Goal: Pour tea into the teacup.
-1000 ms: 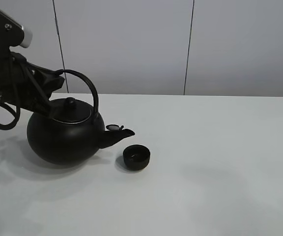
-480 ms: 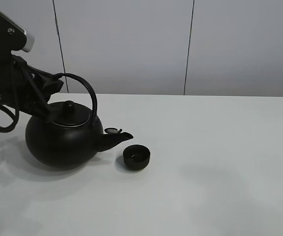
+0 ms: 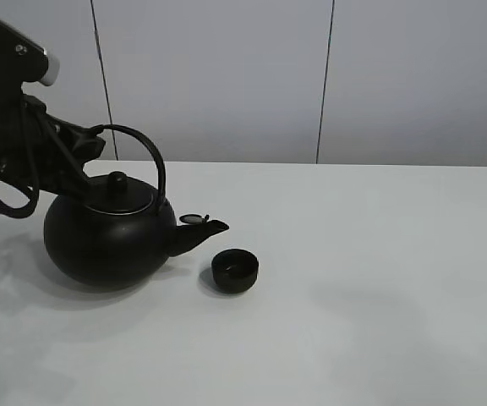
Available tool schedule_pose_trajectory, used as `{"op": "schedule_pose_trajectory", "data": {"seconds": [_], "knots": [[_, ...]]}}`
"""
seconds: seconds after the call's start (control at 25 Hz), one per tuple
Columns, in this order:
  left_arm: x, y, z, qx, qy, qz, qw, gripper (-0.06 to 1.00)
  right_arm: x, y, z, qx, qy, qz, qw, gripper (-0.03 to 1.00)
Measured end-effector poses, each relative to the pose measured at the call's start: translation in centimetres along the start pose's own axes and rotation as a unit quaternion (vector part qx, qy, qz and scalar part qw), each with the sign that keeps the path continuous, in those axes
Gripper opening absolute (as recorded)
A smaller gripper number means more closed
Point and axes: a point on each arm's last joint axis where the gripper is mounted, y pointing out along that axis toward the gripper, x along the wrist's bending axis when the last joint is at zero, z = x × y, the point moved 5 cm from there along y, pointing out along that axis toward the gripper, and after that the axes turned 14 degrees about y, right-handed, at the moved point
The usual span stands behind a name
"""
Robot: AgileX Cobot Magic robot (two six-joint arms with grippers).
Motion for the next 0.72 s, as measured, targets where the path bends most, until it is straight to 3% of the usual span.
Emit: {"op": "schedule_pose_trajectory", "data": {"seconds": [0.72], "knots": [[0.03, 0.00, 0.02, 0.001, 0.073, -0.001, 0.997, 0.13, 0.00, 0.00, 0.00, 0.000, 0.000, 0.000, 1.000, 0.52]]}}
